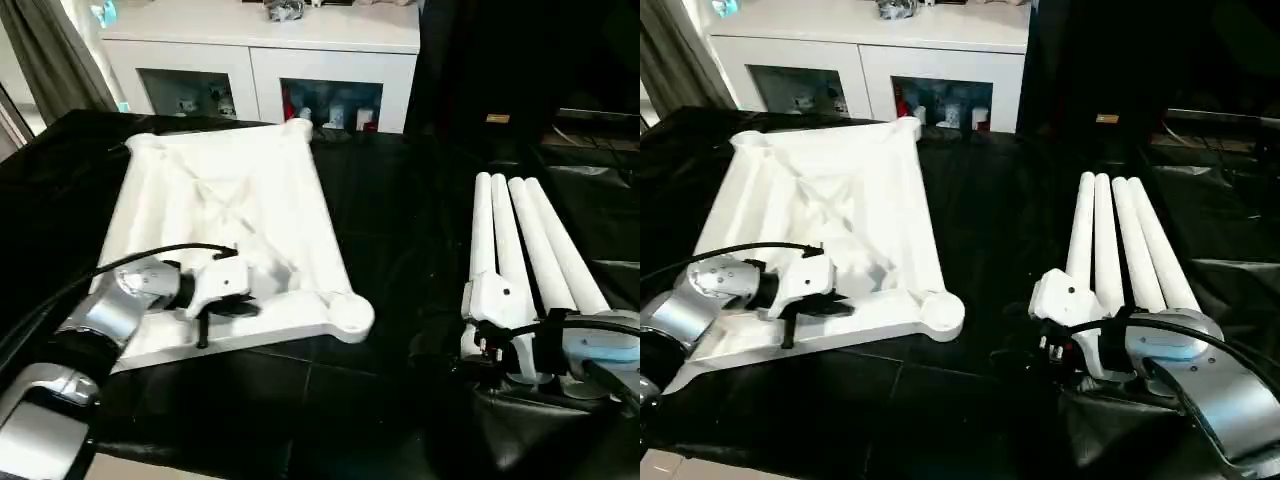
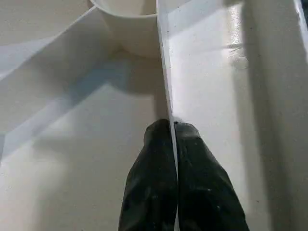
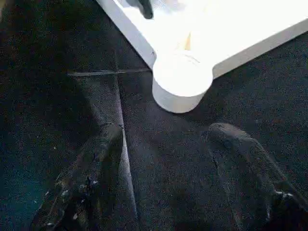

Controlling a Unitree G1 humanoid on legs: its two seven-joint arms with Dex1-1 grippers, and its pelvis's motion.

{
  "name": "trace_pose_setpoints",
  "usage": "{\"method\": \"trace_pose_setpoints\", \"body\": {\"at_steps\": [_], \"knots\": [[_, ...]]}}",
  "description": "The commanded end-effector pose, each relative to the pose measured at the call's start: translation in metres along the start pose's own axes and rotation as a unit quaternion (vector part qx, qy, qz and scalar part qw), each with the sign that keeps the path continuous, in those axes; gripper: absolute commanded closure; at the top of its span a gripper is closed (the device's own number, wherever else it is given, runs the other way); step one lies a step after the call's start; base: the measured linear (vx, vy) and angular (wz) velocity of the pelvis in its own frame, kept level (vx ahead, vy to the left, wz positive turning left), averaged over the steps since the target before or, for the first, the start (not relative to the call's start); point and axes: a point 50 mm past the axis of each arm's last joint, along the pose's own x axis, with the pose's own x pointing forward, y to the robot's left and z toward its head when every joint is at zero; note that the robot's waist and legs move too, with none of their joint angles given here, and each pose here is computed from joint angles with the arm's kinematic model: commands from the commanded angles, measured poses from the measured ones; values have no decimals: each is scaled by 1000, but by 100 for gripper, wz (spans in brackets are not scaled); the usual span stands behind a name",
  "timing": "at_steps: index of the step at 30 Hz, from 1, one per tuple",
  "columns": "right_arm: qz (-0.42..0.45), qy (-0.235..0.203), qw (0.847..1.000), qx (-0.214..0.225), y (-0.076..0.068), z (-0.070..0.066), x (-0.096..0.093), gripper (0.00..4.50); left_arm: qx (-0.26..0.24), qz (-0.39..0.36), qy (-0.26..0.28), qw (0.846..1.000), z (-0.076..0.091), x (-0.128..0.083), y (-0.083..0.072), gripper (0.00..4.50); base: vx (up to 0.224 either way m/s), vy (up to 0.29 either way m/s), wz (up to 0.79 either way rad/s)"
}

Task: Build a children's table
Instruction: Rotate table base

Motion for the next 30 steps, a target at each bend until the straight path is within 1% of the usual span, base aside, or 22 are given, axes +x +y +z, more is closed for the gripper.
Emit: {"method": "trace_pose_setpoints", "body": {"at_steps": [1, 3, 4, 5, 8, 9, 10, 11, 12, 14, 16, 17, 19, 21, 23, 24, 25, 26, 27, 28, 29, 30], "knots": [[-7, -4, 1000, -12, -3, 4, 1, 147, -11, 22, 8, 1000, -8, -17, 5, 448, 0, 0, 0], [-8, -5, 1000, -12, -3, 4, 1, 147, -16, 27, 0, 1000, -8, -20, 6, 448, 0, 0, 0], [-8, -6, 1000, -11, -3, 4, 1, 147, -25, 27, -13, 999, -6, -23, 7, 424, 0, 0, 0], [-8, -6, 1000, -11, -3, 4, 1, 147, -26, 26, -18, 999, -5, -24, 8, 424, 0, 0, 0], [-8, -7, 1000, -9, -4, 5, 2, 147, -33, 29, -44, 998, -1, -29, 10, 391, 0, 0, 0], [-10, -10, 1000, -7, -4, 5, 1, 147, -25, 42, -73, 996, 6, -37, 15, 373, 0, 0, 0], [-10, -10, 1000, -7, -4, 5, 1, 147, -25, 42, -73, 996, 6, -37, 15, 373, 0, 0, 0], [-12, -10, 1000, -6, -5, 5, 1, 147, -13, 62, -100, 993, 14, -47, 20, 373, 0, 0, 0], [-13, -10, 1000, -5, -5, 5, 1, 147, -12, 66, -107, 992, 16, -50, 22, 354, 0, 0, 0], [-18, -9, 1000, -2, -5, 5, -1, 147, 0, 96, -147, 984, 28, -64, 27, 339, 0, 0, 0], [-24, -13, 999, 20, -3, 5, -3, 147, -13, 119, -193, 974, 40, -83, 30, 334, 0, 0, 0], [-24, -13, 999, 20, -3, 5, -3, 147, -13, 119, -193, 974, 40, -83, 30, 334, 0, 0, 0], [-49, -26, 998, 34, -4, 7, -3, 147, -57, 143, -221, 963, 43, -96, 26, 334, 0, 0, 0], [-88, -36, 994, 59, -7, 9, 1, 147, -80, 186, -227, 953, 39, -101, 17, 334, 0, 0, 0], [-121, -62, 988, 75, -7, 13, 9, 147, -87, 258, -234, 933, 32, -94, 4, 334, 0, 0, 0], [-176, -96, 976, 86, -11, 19, 18, 147, -158, 339, -240, 896, 23, -78, -6, 334, 0, 0, 0], [-189, -103, 972, 92, -12, 20, 20, 147, -173, 354, -241, 887, 22, -74, -9, 334, 0, 0, 0], [-209, -116, 965, 108, -14, 21, 23, 147, -196, 381, -243, 870, 21, -67, -14, 334, 0, 0, 0], [-224, -126, 959, 123, -16, 22, 25, 147, -213, 400, -244, 857, 21, -62, -19, 334, 0, 0, 0], [-256, -150, 945, 138, -16, 24, 31, 147, -238, 446, -243, 828, 28, -48, -32, 334, 0, 0, 0], [-259, -152, 944, 140, -16, 24, 31, 147, -240, 449, -244, 825, 28, -47, -33, 334, 0, 0, 0], [-299, -166, 926, 159, -18, 22, 34, 147, -247, 475, -257, 804, 39, -37, -40, 334, 0, 0, 0]]}}
